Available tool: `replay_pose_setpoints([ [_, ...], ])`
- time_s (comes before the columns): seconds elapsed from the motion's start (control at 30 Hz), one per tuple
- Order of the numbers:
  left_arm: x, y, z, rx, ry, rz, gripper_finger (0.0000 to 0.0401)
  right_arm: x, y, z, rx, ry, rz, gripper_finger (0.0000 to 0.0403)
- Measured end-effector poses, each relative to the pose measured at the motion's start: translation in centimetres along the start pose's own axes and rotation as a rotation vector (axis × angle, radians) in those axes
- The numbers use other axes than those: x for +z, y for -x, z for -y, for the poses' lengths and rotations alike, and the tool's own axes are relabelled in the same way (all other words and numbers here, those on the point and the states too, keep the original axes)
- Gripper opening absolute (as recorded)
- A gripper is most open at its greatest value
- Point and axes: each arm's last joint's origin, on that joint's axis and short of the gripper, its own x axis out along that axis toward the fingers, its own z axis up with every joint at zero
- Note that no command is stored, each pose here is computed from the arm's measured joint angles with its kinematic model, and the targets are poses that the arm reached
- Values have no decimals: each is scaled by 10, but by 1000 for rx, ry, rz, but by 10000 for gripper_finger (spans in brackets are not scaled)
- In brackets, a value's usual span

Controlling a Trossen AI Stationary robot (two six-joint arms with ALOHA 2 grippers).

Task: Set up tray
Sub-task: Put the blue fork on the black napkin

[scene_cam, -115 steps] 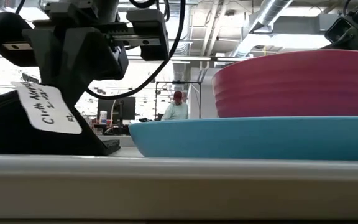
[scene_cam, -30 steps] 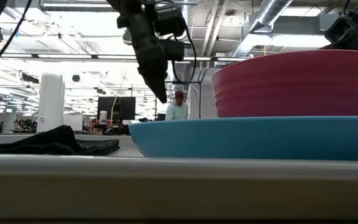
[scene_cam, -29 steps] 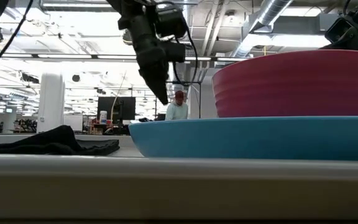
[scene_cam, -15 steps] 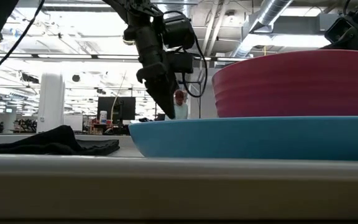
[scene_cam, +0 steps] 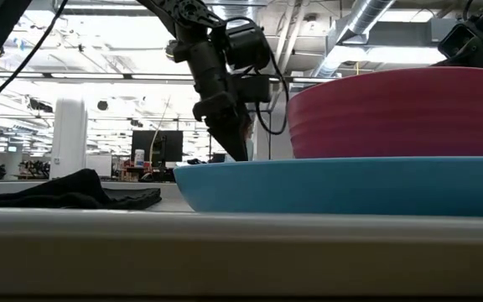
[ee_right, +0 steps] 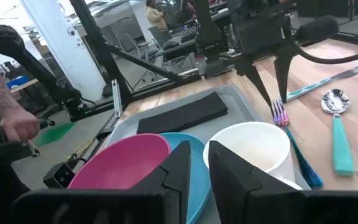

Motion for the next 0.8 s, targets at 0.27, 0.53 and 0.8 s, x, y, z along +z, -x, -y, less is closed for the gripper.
replay_pose_setpoints([
  [0.27,0,-13,-1,4,-4,2,80,0,0,0,0,0,0,51],
  [0.53,-3,-39,0,40,23,-78,80,0,0,0,-2,0,-4,51],
  [0.8,-2,-47,-1,15,22,-92,80,-1,-1,0,-7,0,-18,51],
])
